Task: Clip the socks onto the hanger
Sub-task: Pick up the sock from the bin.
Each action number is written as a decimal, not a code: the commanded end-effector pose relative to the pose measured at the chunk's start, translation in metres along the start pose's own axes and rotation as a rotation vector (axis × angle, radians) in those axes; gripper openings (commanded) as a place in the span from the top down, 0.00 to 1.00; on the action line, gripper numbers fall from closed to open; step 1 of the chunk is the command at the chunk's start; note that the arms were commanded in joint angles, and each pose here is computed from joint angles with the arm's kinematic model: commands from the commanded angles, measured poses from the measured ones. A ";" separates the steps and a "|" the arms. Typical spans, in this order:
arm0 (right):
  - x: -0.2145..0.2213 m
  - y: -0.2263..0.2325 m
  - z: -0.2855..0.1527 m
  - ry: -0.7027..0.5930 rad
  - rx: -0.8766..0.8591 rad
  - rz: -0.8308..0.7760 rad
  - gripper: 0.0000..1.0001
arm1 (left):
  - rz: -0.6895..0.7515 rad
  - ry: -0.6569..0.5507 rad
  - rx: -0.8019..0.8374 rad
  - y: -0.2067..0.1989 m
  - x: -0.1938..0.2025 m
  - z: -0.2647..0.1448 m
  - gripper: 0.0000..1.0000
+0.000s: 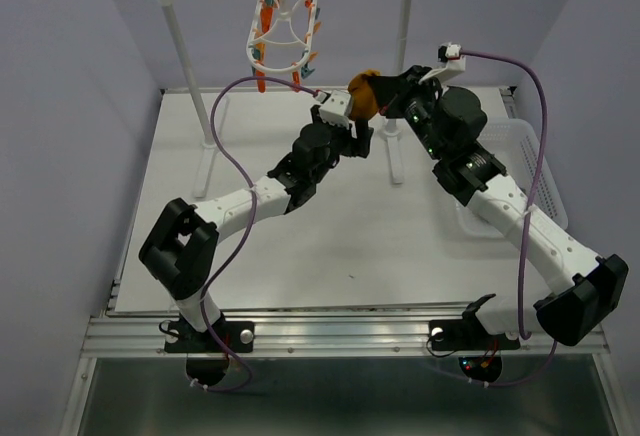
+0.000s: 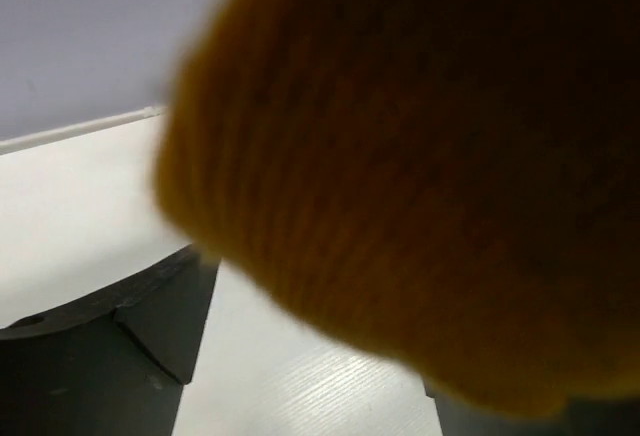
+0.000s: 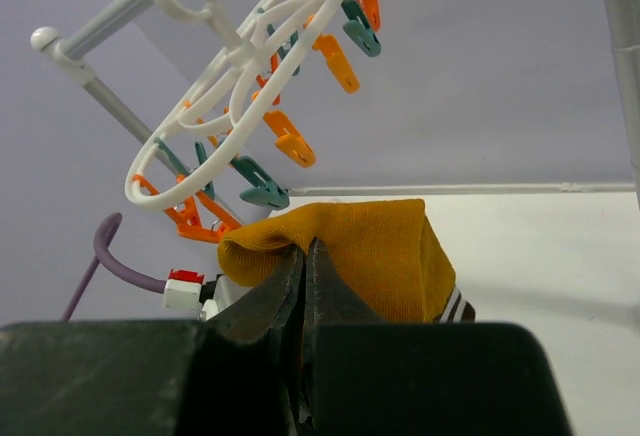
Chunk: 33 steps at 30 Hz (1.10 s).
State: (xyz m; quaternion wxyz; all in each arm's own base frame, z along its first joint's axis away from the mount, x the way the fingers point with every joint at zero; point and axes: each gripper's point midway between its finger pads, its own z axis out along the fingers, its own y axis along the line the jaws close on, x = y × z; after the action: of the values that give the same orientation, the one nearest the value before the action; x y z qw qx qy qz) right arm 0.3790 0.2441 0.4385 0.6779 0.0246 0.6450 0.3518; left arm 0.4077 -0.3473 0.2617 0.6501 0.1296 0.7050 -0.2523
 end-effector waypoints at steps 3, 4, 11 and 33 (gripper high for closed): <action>-0.031 0.024 -0.005 -0.051 -0.071 0.025 0.99 | 0.027 -0.113 -0.049 0.005 -0.040 0.001 0.35; -0.030 0.023 -0.006 -0.047 -0.069 0.024 0.99 | 0.024 -0.122 -0.061 0.006 -0.043 0.001 0.42; -0.026 0.004 -0.012 -0.042 -0.023 0.034 0.99 | 0.080 -0.166 -0.115 0.017 -0.059 -0.004 1.00; -0.007 -0.047 -0.019 0.245 -0.066 -0.378 0.00 | 0.830 -0.302 -0.162 0.036 -0.120 -0.058 1.00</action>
State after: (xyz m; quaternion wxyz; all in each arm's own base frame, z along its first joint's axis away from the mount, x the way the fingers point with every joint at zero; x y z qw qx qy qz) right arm 0.3763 0.2093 0.4062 0.6598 -0.1479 0.7030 0.2205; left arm 0.4176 -0.2714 0.3247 0.7545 0.2714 0.5946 0.0604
